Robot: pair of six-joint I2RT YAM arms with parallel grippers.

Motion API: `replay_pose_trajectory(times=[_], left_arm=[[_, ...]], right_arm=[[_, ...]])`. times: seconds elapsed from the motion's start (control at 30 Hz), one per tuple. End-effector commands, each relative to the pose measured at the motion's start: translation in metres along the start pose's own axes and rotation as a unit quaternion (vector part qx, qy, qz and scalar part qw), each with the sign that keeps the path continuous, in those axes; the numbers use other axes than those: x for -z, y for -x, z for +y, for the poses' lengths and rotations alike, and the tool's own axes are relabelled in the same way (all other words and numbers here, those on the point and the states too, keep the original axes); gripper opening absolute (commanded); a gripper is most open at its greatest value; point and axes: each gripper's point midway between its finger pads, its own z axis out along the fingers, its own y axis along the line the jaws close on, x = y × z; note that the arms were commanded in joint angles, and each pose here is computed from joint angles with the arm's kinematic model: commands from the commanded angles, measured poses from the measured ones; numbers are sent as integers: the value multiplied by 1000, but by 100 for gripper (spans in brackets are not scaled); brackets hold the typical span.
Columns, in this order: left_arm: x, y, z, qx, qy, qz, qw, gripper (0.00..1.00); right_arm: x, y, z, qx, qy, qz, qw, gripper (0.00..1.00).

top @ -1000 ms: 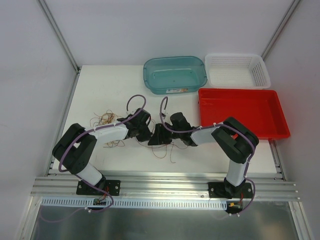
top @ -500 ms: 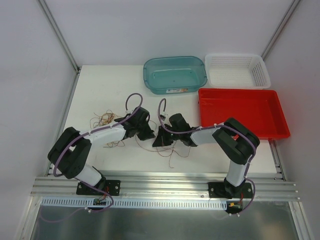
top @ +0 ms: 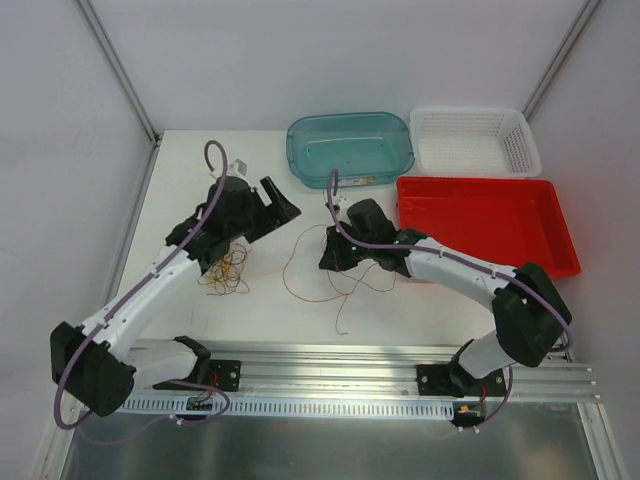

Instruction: Untangle the cables

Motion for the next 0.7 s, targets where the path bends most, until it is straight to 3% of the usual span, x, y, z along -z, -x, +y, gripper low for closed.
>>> replay_pose_trajectory(times=[0.0,0.1,0.13,0.2,0.23,0.3,0.37,0.5,0.67], left_arm=[[37,43,7,-67,16,-56,996,85],[63,72,23,-92,45,-105,989,99],[74,82,25,-101,51,-127,985,99],[85,91,35,-131,70,-150,977,99],[94,99,42,-138,89,-177,970,99],[102,106,51,-167,111,-194,960,99],[110,113,64,-179,142,-214,950,99],[108,111,93,-191,194,-213,938,99],[88,91,126,-196,234,-173,936,99]], right_arm=[[53,44,7,54,-48,-26,997,1],[95,72,5,90,-87,-44,991,1],[117,101,7,105,-99,-76,987,1],[147,119,6,113,-119,-88,982,1],[178,152,11,120,-131,-137,975,1],[208,170,6,134,-163,-154,965,1],[250,205,7,134,-188,-214,949,1],[305,262,7,121,-193,-322,919,1],[365,326,-33,94,-226,-429,870,1]])
